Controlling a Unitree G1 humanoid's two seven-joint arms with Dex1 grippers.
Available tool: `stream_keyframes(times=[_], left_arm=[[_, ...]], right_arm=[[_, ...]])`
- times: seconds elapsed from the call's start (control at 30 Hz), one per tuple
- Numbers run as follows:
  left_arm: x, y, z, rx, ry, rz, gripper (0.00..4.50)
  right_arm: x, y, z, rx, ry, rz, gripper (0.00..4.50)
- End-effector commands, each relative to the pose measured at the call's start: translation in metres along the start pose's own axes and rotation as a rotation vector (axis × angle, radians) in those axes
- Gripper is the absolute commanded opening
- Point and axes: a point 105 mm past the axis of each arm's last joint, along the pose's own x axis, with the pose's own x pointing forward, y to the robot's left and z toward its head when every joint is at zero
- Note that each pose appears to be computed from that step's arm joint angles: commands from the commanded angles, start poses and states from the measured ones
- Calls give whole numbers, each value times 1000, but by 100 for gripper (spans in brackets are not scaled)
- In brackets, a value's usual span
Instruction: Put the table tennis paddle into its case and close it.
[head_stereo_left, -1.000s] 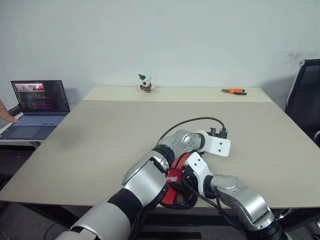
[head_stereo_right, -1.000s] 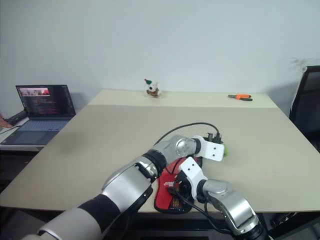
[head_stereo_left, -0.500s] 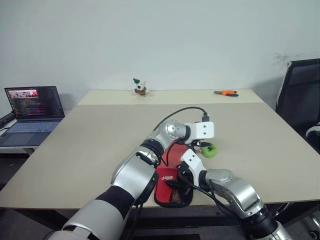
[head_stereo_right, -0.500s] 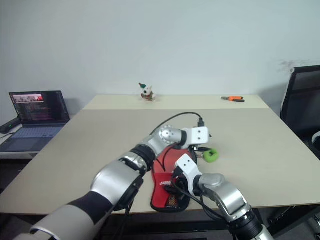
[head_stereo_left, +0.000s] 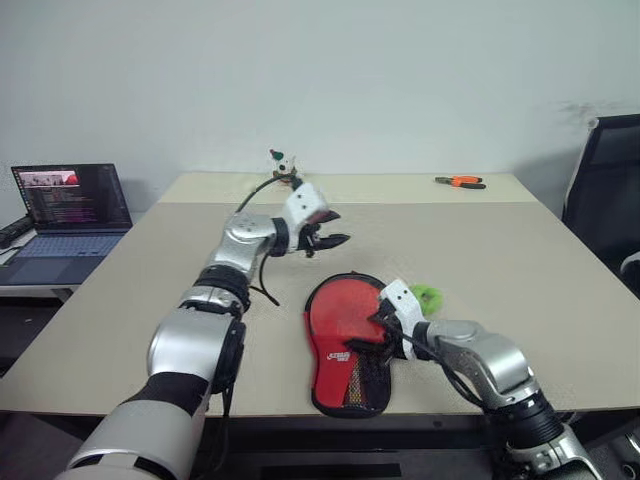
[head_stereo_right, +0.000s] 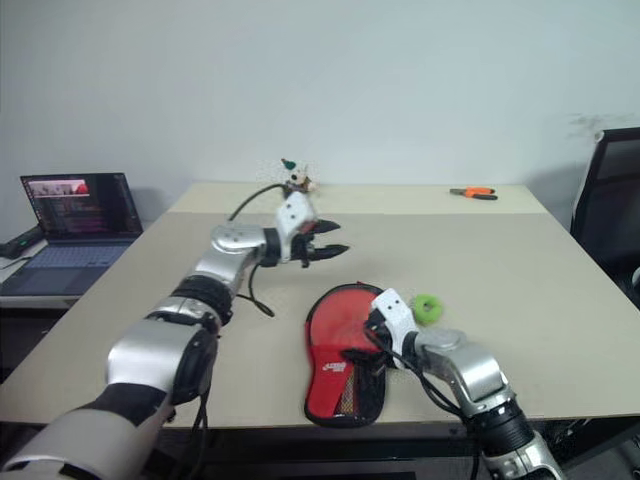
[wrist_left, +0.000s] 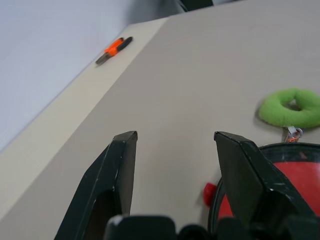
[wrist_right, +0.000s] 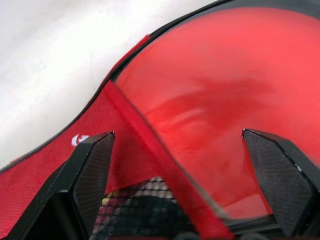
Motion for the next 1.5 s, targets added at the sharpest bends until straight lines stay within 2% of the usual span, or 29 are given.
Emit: stream_keyframes(times=[0.03,0.13,0.27,0.37,0.5,0.63,0.83,0.93,1.13,1.33,1.43,1.5], left_arm=[[-21,3,3,-10,-67,-15,265],[-31,-11,-12,-48,-69,-63,265],[-27,-26,-14,-147,-105,-102,265],[-24,-52,-25,-196,-80,-207,265],[-18,-77,-37,-269,-29,-304,265],[-12,-100,-58,-238,82,-407,265],[4,-98,-71,-261,127,-361,265],[13,-100,-74,-268,142,-353,265],[18,-100,-73,-262,149,-352,265],[21,-102,-74,-252,154,-361,265],[21,-107,-76,-254,152,-379,271],[22,-109,-77,-261,149,-386,271]], right_arm=[[-25,12,46,-92,-138,63,450],[-41,5,53,-156,-145,37,450],[-54,-2,48,-209,-103,39,450],[-67,-6,44,-267,-70,47,450],[-85,-40,35,-363,4,-75,450],[-86,-68,36,-401,22,-155,450],[-78,-99,31,-435,73,-205,450],[-68,-109,19,-419,110,-194,450],[-51,-106,-3,-403,165,-105,450],[-50,-126,-18,-363,229,-191,450],[-50,-130,-16,-351,225,-207,394],[-51,-132,-15,-354,226,-219,333]])
